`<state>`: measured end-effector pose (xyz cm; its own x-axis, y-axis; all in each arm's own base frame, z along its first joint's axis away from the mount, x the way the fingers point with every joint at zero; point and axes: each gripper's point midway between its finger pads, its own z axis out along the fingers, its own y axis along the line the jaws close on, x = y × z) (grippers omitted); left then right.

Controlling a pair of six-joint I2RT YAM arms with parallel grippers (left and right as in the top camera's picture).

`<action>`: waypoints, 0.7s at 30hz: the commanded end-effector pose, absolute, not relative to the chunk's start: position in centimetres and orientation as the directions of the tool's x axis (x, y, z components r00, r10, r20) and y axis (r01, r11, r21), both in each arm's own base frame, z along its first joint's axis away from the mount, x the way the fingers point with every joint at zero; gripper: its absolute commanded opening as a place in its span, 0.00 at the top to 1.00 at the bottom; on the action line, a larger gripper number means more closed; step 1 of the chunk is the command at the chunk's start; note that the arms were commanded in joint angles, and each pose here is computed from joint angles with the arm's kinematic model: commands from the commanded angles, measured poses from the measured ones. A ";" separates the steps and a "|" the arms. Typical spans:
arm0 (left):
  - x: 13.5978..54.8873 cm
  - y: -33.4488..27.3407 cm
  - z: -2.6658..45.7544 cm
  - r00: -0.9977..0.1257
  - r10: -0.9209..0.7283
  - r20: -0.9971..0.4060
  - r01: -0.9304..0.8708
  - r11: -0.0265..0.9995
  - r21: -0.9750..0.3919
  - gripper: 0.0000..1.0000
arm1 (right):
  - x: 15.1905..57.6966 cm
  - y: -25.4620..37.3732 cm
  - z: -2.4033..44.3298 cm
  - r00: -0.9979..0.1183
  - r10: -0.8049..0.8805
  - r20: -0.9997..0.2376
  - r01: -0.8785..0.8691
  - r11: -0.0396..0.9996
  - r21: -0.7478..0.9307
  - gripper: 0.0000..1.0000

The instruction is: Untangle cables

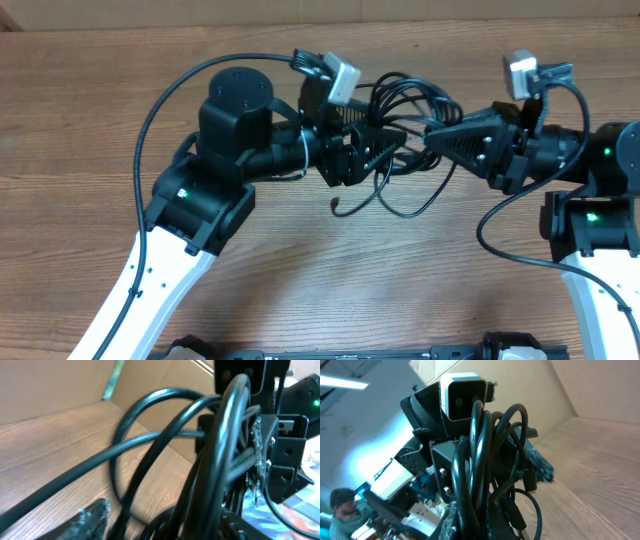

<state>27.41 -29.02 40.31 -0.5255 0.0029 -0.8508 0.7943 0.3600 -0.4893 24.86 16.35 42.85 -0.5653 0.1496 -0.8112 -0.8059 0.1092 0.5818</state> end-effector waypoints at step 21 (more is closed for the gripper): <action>26.9 -29.2 41.1 -0.461 0.016 -0.887 0.834 0.350 -0.426 0.96 | 24.9 16.9 41.9 -0.611 0.103 -0.785 -0.783 0.072 0.618 0.04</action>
<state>27.13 -29.34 40.27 -0.5077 0.0161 -0.8614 0.8081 0.3554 -0.4697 25.25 16.72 41.76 -0.6190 0.1251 -0.7753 -0.7716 0.0870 0.6301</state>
